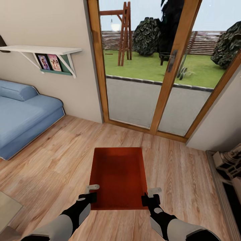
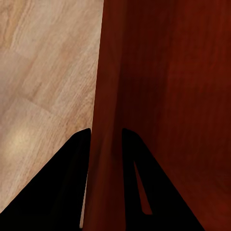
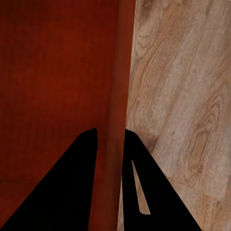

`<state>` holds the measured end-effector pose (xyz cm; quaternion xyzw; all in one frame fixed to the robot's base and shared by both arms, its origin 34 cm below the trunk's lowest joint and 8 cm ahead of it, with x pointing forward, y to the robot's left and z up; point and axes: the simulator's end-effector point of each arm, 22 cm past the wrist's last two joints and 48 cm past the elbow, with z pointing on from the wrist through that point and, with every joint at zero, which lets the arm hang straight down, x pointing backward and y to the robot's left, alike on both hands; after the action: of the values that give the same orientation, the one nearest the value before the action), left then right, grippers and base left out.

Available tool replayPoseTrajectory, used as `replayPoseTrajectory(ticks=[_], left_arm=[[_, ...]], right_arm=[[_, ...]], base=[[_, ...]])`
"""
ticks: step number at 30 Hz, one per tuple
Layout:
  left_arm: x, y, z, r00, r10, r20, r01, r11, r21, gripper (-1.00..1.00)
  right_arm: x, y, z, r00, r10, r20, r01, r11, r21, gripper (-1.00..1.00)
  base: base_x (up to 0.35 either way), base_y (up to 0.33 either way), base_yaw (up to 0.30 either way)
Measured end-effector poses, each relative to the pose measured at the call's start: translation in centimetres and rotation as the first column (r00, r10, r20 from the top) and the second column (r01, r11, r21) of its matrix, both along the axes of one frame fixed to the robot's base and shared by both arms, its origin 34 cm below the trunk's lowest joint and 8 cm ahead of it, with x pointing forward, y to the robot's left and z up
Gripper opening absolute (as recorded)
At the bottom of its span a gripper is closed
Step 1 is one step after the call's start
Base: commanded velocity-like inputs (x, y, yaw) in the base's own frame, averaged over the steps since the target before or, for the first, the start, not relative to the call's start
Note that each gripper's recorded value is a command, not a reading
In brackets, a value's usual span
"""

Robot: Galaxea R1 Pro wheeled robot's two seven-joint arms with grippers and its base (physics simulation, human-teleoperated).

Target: Move the two storage containers from the living room to the garage. In the garage, place one container on the floor and stack the other container on top of it (either order is fine).

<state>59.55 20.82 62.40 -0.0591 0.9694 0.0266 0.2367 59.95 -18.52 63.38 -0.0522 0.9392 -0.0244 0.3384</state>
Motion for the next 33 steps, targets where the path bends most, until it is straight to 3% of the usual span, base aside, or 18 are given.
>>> replayPoseTrajectory(ticks=[33], left_arm=[[1.7, 0.0, 2.5, 0.999, 0.0, 0.052, 0.0, 1.0, 0.0, -1.0]], right_arm=[[1.6, 0.0, 2.5, 0.999, 0.0, 0.052, 0.0, 1.0, 0.0, -1.0]], base=[[0.0, 0.0, 0.0]])
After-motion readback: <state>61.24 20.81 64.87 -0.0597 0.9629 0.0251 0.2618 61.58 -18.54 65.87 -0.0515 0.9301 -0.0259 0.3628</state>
